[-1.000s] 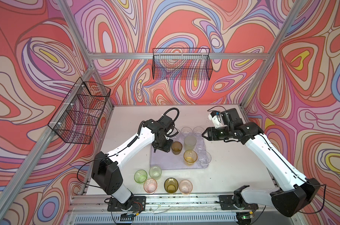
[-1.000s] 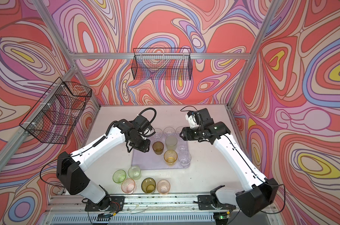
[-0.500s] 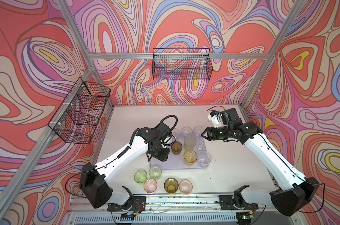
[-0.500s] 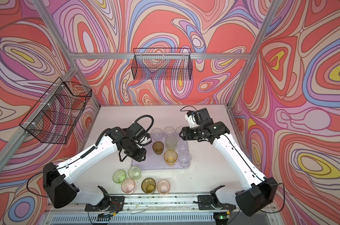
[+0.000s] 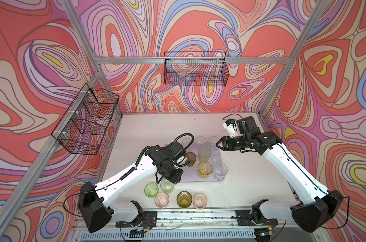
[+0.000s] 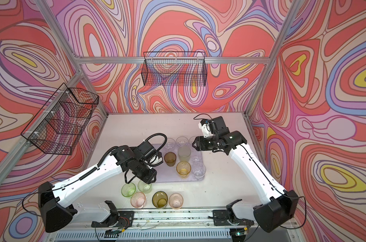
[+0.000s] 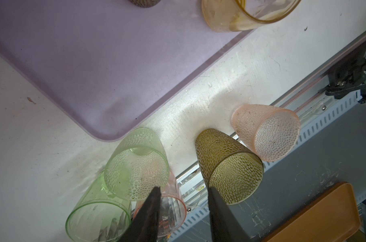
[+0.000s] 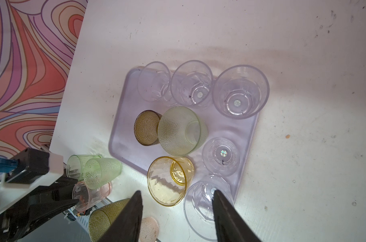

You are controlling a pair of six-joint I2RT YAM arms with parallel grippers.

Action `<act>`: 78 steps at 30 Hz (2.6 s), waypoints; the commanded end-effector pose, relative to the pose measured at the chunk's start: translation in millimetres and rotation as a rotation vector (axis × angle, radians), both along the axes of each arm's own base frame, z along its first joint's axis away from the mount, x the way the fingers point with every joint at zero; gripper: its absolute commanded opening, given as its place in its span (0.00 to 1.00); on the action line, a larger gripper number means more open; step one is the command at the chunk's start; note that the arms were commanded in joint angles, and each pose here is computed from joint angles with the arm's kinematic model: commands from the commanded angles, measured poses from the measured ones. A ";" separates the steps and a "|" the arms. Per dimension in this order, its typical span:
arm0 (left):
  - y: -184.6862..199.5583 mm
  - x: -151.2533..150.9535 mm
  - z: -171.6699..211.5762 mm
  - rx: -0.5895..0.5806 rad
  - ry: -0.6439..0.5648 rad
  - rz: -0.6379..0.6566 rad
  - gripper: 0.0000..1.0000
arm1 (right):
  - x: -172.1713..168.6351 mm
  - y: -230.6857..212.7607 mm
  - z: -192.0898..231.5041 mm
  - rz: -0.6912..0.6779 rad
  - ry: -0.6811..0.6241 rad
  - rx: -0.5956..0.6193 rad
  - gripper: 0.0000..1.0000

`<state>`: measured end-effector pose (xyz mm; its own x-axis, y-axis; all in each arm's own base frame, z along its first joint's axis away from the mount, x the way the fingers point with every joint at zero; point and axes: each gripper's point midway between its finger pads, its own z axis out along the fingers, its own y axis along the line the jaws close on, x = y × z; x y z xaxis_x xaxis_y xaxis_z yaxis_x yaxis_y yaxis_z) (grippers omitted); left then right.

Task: Place the glasses into the tray
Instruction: 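Move the left gripper back over the other dark olive cup near the robot, then lower the left gripper onto the second dark olive cup, then close the left gripper on the second dark olive cup's rim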

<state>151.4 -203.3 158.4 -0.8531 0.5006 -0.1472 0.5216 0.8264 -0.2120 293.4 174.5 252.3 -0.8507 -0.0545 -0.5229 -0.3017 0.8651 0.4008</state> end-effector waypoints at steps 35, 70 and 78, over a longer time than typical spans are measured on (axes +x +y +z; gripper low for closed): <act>-14.8 -42.3 -36.8 -0.010 0.048 0.045 0.37 | -1.2 -0.8 1.1 0.012 -0.007 0.003 0.55; -15.2 -44.8 -65.5 0.082 0.041 0.026 0.22 | -0.7 2.2 0.9 0.031 -0.009 0.008 0.55; -15.6 -43.2 -60.7 0.090 0.036 0.017 0.17 | -1.9 1.4 -0.1 0.030 -0.010 0.010 0.55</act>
